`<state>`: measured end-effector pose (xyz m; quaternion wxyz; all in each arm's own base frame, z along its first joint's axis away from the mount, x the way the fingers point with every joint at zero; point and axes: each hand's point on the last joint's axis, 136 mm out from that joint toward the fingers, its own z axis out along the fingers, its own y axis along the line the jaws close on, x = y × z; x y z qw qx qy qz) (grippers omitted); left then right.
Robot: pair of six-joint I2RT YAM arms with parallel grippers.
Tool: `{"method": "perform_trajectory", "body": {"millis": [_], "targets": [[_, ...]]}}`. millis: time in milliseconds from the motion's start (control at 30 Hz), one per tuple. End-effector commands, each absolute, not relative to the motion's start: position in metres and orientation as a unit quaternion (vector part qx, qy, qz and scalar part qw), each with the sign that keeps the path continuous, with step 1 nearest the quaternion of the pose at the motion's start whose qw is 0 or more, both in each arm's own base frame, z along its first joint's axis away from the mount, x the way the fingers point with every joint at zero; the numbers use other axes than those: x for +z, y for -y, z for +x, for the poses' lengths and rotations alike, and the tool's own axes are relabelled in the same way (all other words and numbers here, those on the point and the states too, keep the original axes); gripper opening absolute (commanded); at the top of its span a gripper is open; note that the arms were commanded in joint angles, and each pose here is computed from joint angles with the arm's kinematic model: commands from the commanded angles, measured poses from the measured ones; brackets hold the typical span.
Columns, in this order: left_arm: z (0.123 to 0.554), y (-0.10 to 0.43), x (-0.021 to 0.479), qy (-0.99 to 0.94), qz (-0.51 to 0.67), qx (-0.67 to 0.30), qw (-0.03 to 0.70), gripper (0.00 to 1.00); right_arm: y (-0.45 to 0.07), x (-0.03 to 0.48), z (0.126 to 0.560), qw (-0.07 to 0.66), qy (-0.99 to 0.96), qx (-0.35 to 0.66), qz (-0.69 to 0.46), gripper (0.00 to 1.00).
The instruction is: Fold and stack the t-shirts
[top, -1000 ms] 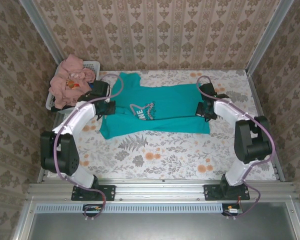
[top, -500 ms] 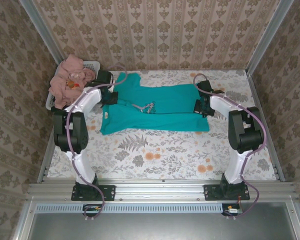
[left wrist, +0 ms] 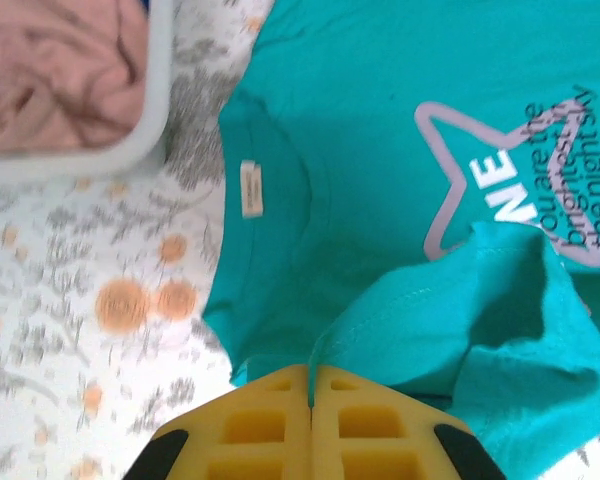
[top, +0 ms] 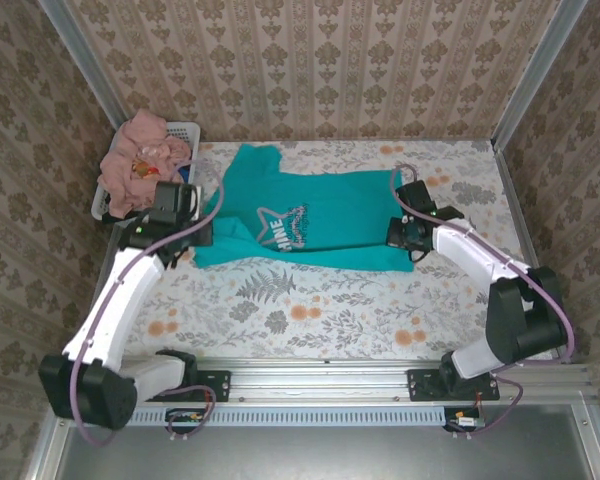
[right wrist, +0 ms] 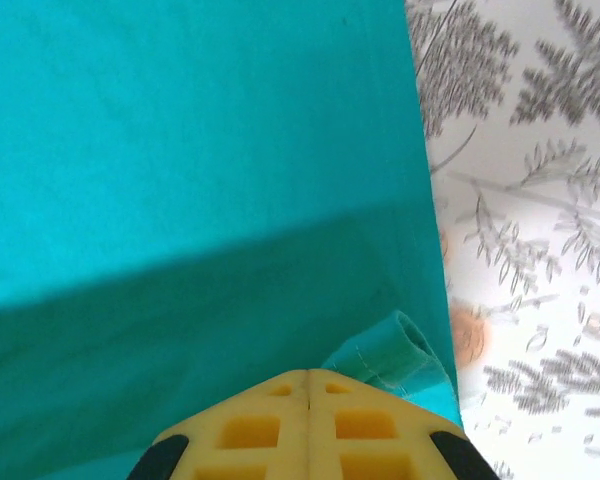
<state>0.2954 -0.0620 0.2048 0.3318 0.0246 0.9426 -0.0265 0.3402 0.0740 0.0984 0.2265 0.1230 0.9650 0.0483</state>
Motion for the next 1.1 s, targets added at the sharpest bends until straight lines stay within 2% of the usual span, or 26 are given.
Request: {"method": "perform_trajectory", "body": {"millis": [0,167,500,733,1067], "targets": [[0.265,0.05,0.183,-0.956,-0.007,-0.011,0.294,0.0,-0.071,0.094,0.313,0.204,-0.969,0.048,0.132,0.0],[0.277,0.055,0.174,-0.953,0.005,-0.014,0.303,0.0,-0.061,0.096,0.317,0.227,-0.964,0.025,0.137,0.0],[0.38,0.077,0.148,-0.963,0.083,0.037,0.254,0.0,-0.05,0.066,0.373,0.203,-0.969,-0.042,0.137,0.0],[0.433,0.085,0.137,-0.961,0.115,0.06,0.245,0.0,-0.047,0.055,0.394,0.192,-0.971,-0.059,0.134,0.0],[0.467,0.076,0.111,-0.963,0.127,0.088,0.219,0.0,-0.045,0.052,0.414,0.188,-0.973,-0.059,0.122,0.0]]}}
